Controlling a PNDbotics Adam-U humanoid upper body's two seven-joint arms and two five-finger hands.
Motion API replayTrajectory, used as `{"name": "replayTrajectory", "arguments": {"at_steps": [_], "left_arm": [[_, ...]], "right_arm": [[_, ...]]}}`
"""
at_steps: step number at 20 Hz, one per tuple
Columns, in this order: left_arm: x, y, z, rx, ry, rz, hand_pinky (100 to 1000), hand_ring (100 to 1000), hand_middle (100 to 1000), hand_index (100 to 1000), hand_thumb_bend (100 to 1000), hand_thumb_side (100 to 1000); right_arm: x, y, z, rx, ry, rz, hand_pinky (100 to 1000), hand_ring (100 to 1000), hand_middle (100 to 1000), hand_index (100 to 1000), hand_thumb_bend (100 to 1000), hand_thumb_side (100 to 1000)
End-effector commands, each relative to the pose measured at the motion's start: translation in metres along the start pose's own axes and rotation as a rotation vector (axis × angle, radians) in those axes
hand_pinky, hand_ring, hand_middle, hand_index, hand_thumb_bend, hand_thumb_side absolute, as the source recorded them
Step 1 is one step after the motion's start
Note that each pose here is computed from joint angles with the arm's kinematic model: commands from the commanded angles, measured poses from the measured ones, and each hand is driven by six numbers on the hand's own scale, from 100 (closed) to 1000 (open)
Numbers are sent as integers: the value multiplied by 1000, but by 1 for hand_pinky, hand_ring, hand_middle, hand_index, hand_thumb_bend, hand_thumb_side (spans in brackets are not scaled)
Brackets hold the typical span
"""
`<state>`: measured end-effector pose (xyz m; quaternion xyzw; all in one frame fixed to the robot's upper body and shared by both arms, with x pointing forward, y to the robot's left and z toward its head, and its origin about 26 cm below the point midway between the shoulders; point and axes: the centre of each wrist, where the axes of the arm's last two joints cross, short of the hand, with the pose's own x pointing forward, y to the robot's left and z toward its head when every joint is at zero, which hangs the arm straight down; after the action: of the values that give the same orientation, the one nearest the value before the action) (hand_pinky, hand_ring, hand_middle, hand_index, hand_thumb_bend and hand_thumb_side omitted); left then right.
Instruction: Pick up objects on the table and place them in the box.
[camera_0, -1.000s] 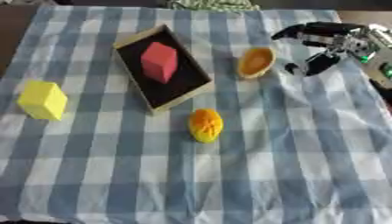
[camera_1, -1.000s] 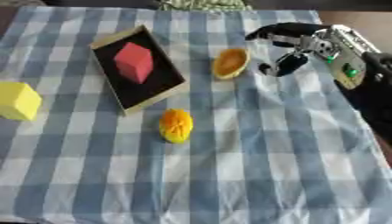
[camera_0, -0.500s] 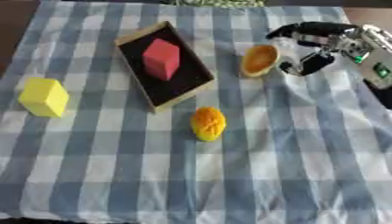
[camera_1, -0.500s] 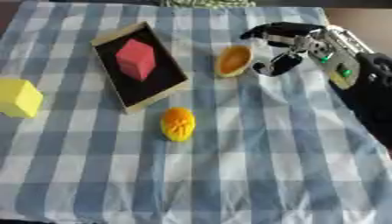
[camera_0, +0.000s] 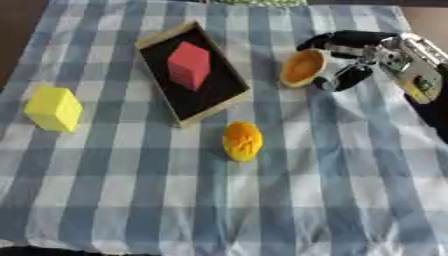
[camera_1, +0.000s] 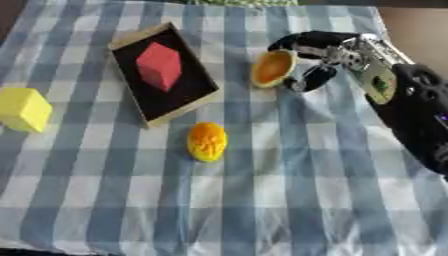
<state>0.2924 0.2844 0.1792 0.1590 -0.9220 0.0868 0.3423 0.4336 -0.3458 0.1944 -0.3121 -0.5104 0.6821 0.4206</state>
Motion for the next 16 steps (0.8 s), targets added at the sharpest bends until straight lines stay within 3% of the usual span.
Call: {"name": "replayTrajectory", "arguments": {"at_steps": [1,5,10,13,16], "left_arm": [[7,0,-6,-14,-34,5,774,743,781,839,257,555],[7,0,-6,-14,-34,6,775,743,781,839,254,557],[7,0,-6,-13,-31,7,775,743,782,839,251,559],[7,1,-6,-14,-30,5,776,743,782,839,251,559],[7,1,-6,-16,-31,3,777,743,782,840,250,559]], "right_arm": [[-6,-11,3,-13,25,30,959,973,946,1000,305,100],[-9,-8,1,-12,33,25,954,964,920,1000,249,100],[-10,-6,0,-52,40,-6,924,928,776,893,100,100],[-10,-8,1,-106,41,-31,907,900,671,792,100,100],[-8,-11,3,-144,40,-44,907,895,665,787,100,100]]}}
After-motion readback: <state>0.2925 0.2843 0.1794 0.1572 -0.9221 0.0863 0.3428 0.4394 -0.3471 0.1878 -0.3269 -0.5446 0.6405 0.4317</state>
